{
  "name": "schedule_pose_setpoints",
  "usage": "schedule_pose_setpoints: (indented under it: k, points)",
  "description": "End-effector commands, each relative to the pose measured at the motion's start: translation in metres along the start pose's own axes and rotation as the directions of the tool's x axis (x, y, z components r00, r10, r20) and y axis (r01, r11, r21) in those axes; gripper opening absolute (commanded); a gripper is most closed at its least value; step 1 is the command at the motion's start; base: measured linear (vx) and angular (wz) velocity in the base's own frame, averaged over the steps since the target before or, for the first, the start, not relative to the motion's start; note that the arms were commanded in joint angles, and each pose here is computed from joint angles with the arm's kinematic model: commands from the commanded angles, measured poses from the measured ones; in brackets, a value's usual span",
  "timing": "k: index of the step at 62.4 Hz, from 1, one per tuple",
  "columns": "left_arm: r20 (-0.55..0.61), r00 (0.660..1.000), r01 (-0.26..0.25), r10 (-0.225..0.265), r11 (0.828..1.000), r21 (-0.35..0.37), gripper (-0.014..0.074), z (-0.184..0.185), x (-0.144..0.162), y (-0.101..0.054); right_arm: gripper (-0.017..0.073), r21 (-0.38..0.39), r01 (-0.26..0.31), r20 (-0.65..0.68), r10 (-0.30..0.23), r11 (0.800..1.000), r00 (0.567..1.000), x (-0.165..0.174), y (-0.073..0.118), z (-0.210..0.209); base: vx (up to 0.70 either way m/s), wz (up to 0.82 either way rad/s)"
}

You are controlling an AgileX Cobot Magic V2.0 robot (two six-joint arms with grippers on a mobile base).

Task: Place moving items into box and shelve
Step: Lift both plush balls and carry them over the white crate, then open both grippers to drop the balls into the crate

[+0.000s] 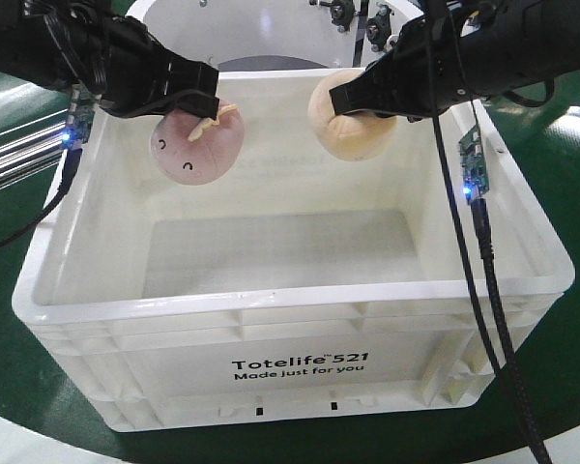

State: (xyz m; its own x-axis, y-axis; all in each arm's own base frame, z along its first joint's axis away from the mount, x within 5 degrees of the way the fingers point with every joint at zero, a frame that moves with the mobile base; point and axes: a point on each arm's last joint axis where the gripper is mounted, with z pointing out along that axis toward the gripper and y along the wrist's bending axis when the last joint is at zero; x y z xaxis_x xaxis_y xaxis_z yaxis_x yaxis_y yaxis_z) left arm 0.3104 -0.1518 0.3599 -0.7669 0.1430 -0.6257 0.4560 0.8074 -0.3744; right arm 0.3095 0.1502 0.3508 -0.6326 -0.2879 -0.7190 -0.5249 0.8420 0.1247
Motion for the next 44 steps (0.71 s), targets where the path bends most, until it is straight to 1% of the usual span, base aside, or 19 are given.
schedule_pose_setpoints:
  k: [1, 2, 4, 8, 12, 16, 20, 23, 26, 28, 31, 33, 38, 44]
  points:
    - [0.124, 0.992, -0.011, 0.007, 1.0, 0.026, 0.0195, -0.018, -0.014, -0.011, 0.0237, 0.006, -0.006, 0.121, 0.005, 1.0, 0.993, -0.016, 0.003, -0.02, 0.0, 0.0]
    - [0.124, 0.992, -0.009, 0.006, 1.0, 0.025, 0.0224, -0.017, -0.014, -0.011, 0.0266, 0.007, -0.006, 0.123, 0.005, 1.0, 0.992, -0.016, 0.003, -0.02, 0.0, 0.0]
    - [0.126, 0.992, -0.009, 0.006, 1.0, 0.024, 0.0266, -0.016, -0.014, -0.011, 0.0298, 0.009, 0.002, 0.124, -0.003, 1.0, 0.992, -0.016, 0.003, -0.02, 0.0, 0.0]
    - [0.126, 0.992, -0.007, 0.004, 1.0, 0.023, 0.0388, -0.014, -0.015, -0.01, 0.0422, 0.013, 0.021, 0.125, -0.022, 1.0, 0.992, -0.017, 0.003, -0.02, 0.0, 0.0]
    - [0.133, 0.991, -0.002, -0.001, 1.0, 0.026, 0.0491, -0.014, -0.015, -0.01, 0.0531, 0.013, 0.021, 0.129, -0.022, 1.0, 0.991, -0.017, 0.003, -0.02, 0.0, 0.0]
    - [0.164, 0.986, 0.014, -0.021, 0.999, 0.04, 0.056, -0.015, -0.018, -0.011, 0.0614, 0.013, 0.021, 0.128, -0.022, 1.0, 0.991, -0.017, 0.003, -0.021, 0.0, 0.0]
    - [0.191, 0.981, 0.034, -0.045, 0.998, 0.059, 0.0604, -0.016, -0.02, -0.012, 0.0651, 0.018, 0.044, 0.133, -0.046, 0.999, 0.99, -0.017, 0.003, -0.022, 0.0, 0.0]
    - [0.21, 0.976, 0.048, -0.062, 0.996, 0.073, 0.062, -0.016, -0.022, -0.013, 0.0656, 0.028, 0.083, 0.147, -0.086, 0.996, 0.985, -0.018, 0.003, -0.025, 0.0, 0.0]
    - [0.221, 0.973, 0.049, -0.065, 0.996, 0.076, 0.0622, -0.018, -0.023, -0.014, 0.0652, 0.042, 0.104, 0.166, -0.11, 0.994, 0.98, -0.02, 0.003, -0.031, 0.0, 0.0]
    - [0.222, 0.973, 0.045, -0.06, 0.996, 0.072, 0.0617, -0.019, -0.023, -0.014, 0.0649, 0.053, 0.105, 0.18, -0.113, 0.993, 0.977, -0.021, 0.003, -0.036, 0.0, 0.0]
    - [0.223, 0.973, 0.035, -0.05, 0.997, 0.072, 0.0603, -0.022, -0.023, -0.016, 0.0637, 0.058, 0.081, 0.202, -0.091, 0.995, 0.975, -0.022, 0.001, -0.044, 0.0, 0.0]
    - [0.229, 0.973, 0.023, -0.038, 0.998, 0.065, 0.0593, -0.025, -0.022, -0.016, 0.0629, 0.063, 0.061, 0.216, -0.074, 0.996, 0.974, -0.023, 0.0, -0.051, 0.0, 0.0]
    - [0.253, 0.967, -0.03, 0.021, 0.999, 0.029, 0.0569, -0.038, -0.022, -0.019, 0.0607, 0.093, 0.015, 0.247, -0.037, 0.996, 0.968, -0.022, -0.009, -0.071, 0.0, 0.0]
    - [0.29, 0.952, -0.092, 0.098, 0.995, -0.034, 0.0542, -0.06, -0.02, -0.023, 0.059, 0.153, -0.009, 0.265, -0.032, 0.988, 0.964, -0.019, -0.022, -0.095, 0.0, 0.0]
